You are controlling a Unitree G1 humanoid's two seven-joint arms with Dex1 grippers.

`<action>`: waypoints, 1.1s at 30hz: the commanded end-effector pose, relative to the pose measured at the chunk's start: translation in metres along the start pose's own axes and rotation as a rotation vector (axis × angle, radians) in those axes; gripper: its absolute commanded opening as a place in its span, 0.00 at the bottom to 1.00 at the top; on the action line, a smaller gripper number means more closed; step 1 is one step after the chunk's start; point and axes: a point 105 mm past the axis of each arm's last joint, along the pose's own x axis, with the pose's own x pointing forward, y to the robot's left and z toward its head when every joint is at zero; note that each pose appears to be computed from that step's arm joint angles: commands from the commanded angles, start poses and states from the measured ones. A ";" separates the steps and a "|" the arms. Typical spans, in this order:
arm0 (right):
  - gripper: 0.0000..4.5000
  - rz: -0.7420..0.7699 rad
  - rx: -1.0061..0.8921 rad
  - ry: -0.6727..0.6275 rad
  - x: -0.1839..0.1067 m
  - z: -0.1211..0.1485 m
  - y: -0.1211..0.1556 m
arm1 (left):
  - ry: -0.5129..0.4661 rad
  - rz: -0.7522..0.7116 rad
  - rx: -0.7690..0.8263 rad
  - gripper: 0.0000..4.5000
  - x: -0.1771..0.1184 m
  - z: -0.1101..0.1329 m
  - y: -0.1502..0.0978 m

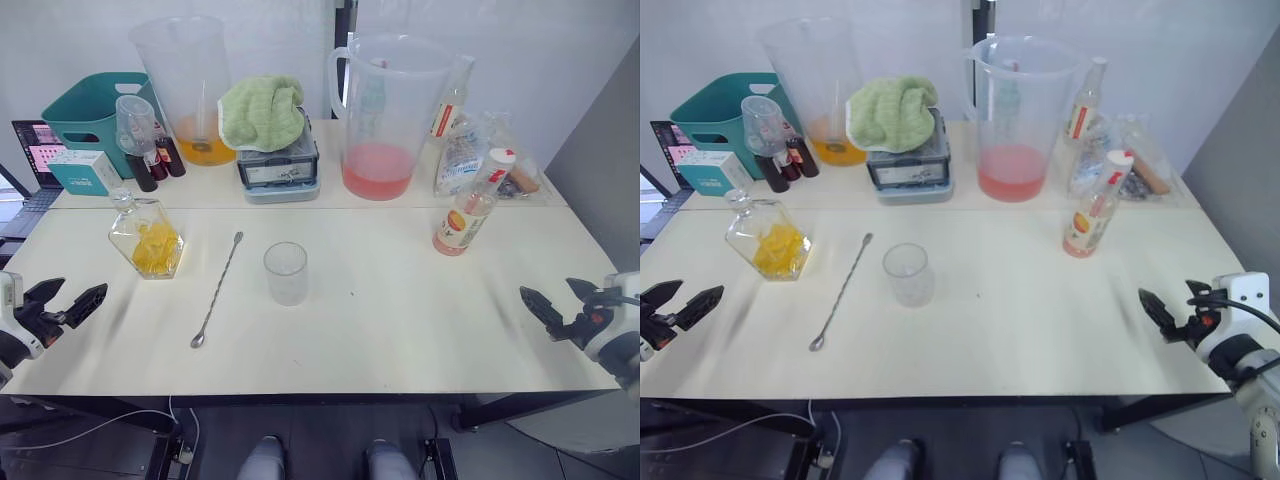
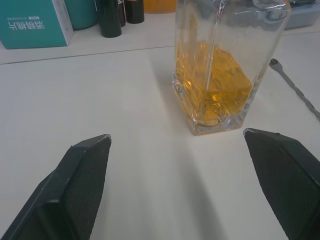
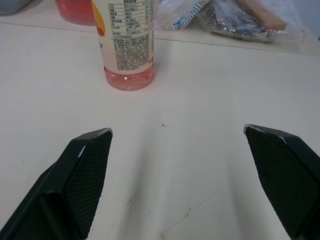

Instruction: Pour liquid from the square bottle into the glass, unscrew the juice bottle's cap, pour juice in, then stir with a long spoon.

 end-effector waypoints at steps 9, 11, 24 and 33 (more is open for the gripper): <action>1.00 0.441 0.016 -0.153 0.025 0.053 0.080 | -0.098 0.146 -0.087 1.00 -0.009 -0.011 -0.013; 1.00 0.546 0.017 -0.157 0.026 0.060 0.096 | -0.113 0.166 -0.105 1.00 -0.008 -0.013 -0.020; 1.00 1.200 -0.158 -0.151 0.005 0.084 0.190 | -0.221 0.181 -0.103 1.00 0.025 0.017 -0.069; 1.00 1.260 -0.190 -0.160 -0.002 0.083 0.201 | -0.180 0.189 -0.050 1.00 0.047 0.042 -0.086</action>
